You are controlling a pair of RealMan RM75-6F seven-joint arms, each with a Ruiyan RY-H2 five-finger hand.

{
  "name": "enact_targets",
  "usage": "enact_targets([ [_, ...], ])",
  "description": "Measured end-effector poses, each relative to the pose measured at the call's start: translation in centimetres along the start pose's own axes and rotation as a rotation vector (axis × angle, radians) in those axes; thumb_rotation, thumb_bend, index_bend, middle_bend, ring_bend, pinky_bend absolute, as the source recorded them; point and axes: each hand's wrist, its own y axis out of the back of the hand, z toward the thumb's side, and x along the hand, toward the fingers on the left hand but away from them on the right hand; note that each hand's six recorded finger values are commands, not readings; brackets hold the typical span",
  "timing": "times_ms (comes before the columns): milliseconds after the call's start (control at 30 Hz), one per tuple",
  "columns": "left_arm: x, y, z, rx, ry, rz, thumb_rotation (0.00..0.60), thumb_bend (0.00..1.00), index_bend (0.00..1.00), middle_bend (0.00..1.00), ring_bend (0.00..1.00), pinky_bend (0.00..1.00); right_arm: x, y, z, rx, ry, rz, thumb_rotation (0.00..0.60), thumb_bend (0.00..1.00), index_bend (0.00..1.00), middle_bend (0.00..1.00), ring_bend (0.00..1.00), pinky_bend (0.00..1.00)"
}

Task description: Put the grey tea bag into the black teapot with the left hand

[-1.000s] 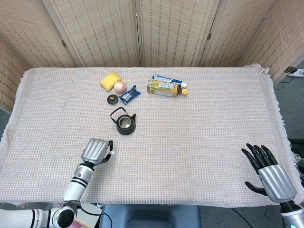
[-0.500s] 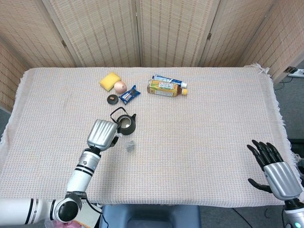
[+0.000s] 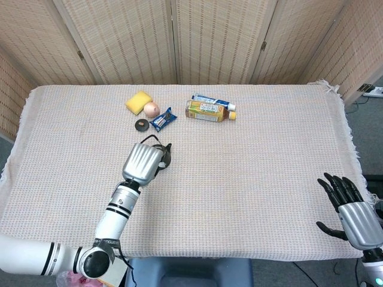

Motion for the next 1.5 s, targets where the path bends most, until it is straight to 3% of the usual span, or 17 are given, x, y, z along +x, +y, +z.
enact_targets([
  [467,2.1,2.5,1.5,0.040,-0.001,0.017,0.600,0.49,0.60,1.00,1.00,1.00,-0.6,0.2,-0.8,-0.020,-0.032,0.000,0.600,0.07,0.00,0.00,0.00,0.00],
  [1233,5.2,3.5,0.8,0.013,-0.019,0.009,0.600,0.48,0.59,1.00,1.00,1.00,-2.6,-0.6,-2.3,-0.037,-0.104,0.043,0.600,0.07,0.00,0.00,0.00,0.00],
  [1500,6.5,2.7,-0.1,0.012,-0.025,-0.003,0.600,0.48,0.59,1.00,1.00,1.00,-3.2,-0.9,-2.2,-0.024,-0.108,0.052,0.600,0.07,0.00,0.00,0.00,0.00],
])
